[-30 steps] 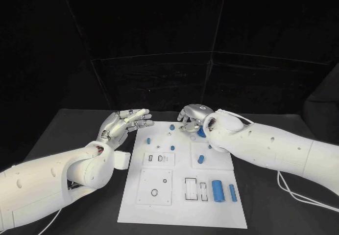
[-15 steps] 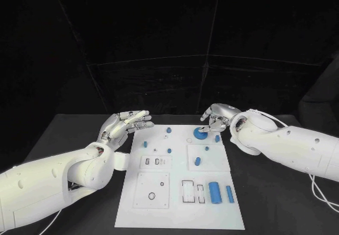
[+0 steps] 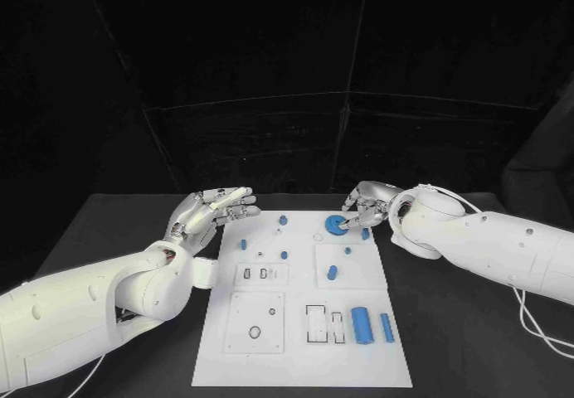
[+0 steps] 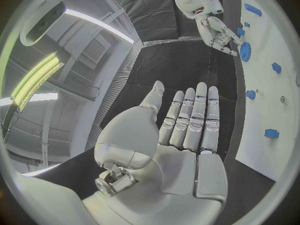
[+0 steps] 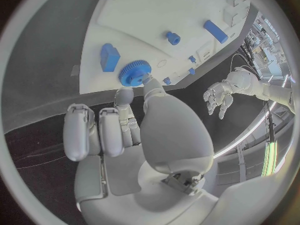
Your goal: Assemble the parts on the task board
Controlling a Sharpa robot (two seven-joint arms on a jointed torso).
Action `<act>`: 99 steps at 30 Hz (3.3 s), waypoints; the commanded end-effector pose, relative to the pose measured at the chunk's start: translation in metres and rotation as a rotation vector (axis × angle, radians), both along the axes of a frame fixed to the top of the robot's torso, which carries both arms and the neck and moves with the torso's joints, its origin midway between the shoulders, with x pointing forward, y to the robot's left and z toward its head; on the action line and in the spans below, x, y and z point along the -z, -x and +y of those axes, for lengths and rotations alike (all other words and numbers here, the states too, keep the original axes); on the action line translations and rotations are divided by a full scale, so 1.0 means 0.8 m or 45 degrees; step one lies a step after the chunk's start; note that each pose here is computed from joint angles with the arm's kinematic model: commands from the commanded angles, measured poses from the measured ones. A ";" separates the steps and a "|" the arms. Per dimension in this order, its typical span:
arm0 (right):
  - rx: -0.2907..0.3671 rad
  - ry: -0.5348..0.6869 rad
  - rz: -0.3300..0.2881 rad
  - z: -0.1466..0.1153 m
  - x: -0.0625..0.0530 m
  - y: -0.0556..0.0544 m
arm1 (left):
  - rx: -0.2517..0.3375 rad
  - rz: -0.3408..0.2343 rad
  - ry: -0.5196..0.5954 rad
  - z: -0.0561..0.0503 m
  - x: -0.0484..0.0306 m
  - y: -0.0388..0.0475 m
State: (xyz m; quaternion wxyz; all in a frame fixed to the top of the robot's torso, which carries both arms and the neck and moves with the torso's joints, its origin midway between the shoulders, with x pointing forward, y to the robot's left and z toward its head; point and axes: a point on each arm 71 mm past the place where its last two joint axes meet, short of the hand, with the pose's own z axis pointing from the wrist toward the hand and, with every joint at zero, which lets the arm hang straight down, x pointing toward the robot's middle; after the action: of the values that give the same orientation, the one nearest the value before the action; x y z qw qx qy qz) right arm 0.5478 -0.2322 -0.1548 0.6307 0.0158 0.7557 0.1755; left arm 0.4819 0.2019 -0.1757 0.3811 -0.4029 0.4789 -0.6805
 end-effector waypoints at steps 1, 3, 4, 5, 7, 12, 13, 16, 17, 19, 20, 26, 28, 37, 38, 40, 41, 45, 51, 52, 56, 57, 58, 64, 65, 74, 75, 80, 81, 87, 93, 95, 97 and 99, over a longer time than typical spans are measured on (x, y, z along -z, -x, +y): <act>-0.017 0.014 0.057 0.003 0.004 -0.003 | 0.010 -0.073 0.044 -0.001 -0.0065 0.000; -0.029 0.040 0.054 0.007 0.005 -0.004 | 0.010 -0.073 0.043 -0.001 -0.0062 0.000; -0.036 0.050 0.052 0.009 0.005 -0.005 | 0.010 -0.072 0.043 -0.001 -0.0061 0.000; -0.040 0.056 0.051 0.010 0.005 -0.005 | 0.009 -0.072 0.042 -0.001 -0.0060 0.000; -0.050 0.067 0.049 0.013 0.006 -0.006 | 0.008 -0.072 0.042 0.000 -0.0058 -0.001; -0.073 0.091 0.047 0.018 0.006 -0.005 | 0.009 -0.069 0.041 0.000 -0.0053 -0.001; -0.076 0.093 0.046 0.018 0.006 -0.005 | 0.009 -0.068 0.040 0.000 -0.0053 -0.001; -0.086 0.094 0.037 0.019 0.006 -0.004 | 0.009 -0.066 0.039 0.000 -0.0051 -0.001; -0.088 0.092 0.033 0.020 0.005 -0.004 | 0.009 -0.066 0.039 0.000 -0.0050 -0.001; -0.092 0.087 0.019 0.021 0.004 -0.004 | 0.008 -0.065 0.038 0.001 -0.0049 -0.002; -0.094 0.085 0.011 0.021 0.004 -0.004 | 0.008 -0.065 0.038 0.001 -0.0048 -0.002; -0.098 0.103 -0.043 0.025 0.000 -0.003 | 0.008 -0.065 0.038 0.001 -0.0046 -0.003; -0.100 0.125 -0.061 0.026 0.000 -0.003 | 0.008 -0.065 0.038 0.001 -0.0045 -0.003; -0.105 0.172 -0.134 0.027 -0.004 0.000 | 0.005 -0.065 0.036 0.003 -0.0042 -0.003; -0.108 0.176 -0.135 0.028 -0.004 0.000 | 0.003 -0.065 0.036 0.003 -0.0042 -0.003; -0.115 0.184 -0.131 0.029 -0.004 0.001 | 0.001 -0.064 0.034 0.005 -0.0040 -0.004; -0.118 0.187 -0.126 0.030 -0.003 0.002 | 0.000 -0.063 0.033 0.005 -0.0040 -0.004; -0.121 0.191 -0.090 0.030 -0.001 0.003 | 0.001 -0.060 0.032 0.006 -0.0037 -0.004; -0.113 0.213 -0.039 0.027 0.004 0.002 | -0.002 -0.057 0.029 0.009 -0.0035 -0.004; -0.111 0.217 -0.030 0.027 0.004 0.001 | -0.003 -0.056 0.029 0.009 -0.0034 -0.004; -0.105 0.229 -0.009 0.026 0.006 0.001 | -0.003 -0.051 0.027 0.010 -0.0031 -0.005; -0.104 0.231 -0.005 0.026 0.007 0.001 | -0.002 -0.051 0.027 0.010 -0.0031 -0.005; -0.103 0.233 -0.002 0.026 0.007 0.001 | -0.002 -0.050 0.026 0.010 -0.0030 -0.005; -0.100 0.237 0.005 0.028 0.008 0.000 | 0.001 -0.044 0.026 0.010 -0.0028 -0.004; -0.101 0.236 0.004 0.028 0.008 0.000 | 0.002 -0.044 0.025 0.010 -0.0028 -0.004; -0.105 0.189 -0.081 0.036 0.001 0.002 | 0.006 -0.039 0.025 0.010 -0.0026 -0.004; -0.106 0.169 -0.119 0.037 -0.002 0.003 | 0.006 -0.039 0.025 0.010 -0.0027 -0.004; -0.130 0.083 -0.250 0.050 -0.013 0.011 | 0.006 -0.039 0.026 0.010 -0.0026 -0.004; -0.135 0.073 -0.264 0.053 -0.014 0.012 | 0.007 -0.039 0.026 0.010 -0.0026 -0.004; -0.202 0.001 -0.350 0.079 -0.025 0.028 | 0.007 -0.039 0.026 0.010 -0.0026 -0.004; -0.277 -0.002 -0.379 0.111 -0.028 0.042 | 0.005 -0.040 0.025 0.011 -0.0027 -0.004; -0.298 0.000 -0.378 0.121 -0.028 0.044 | 0.004 -0.040 0.025 0.011 -0.0027 -0.004; -0.316 0.003 -0.370 0.131 -0.027 0.045 | 0.001 -0.040 0.023 0.012 -0.0027 -0.004; -0.325 0.011 -0.356 0.139 -0.024 0.045 | -0.002 -0.040 0.022 0.013 -0.0028 -0.005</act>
State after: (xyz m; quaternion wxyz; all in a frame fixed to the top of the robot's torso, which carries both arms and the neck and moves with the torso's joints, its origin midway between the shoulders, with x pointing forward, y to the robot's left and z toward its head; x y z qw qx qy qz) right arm 0.5116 -0.1228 -0.1370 0.6938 -0.0985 0.6656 0.2567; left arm 0.4859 0.2118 -0.1769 0.3830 -0.4037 0.4776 -0.6799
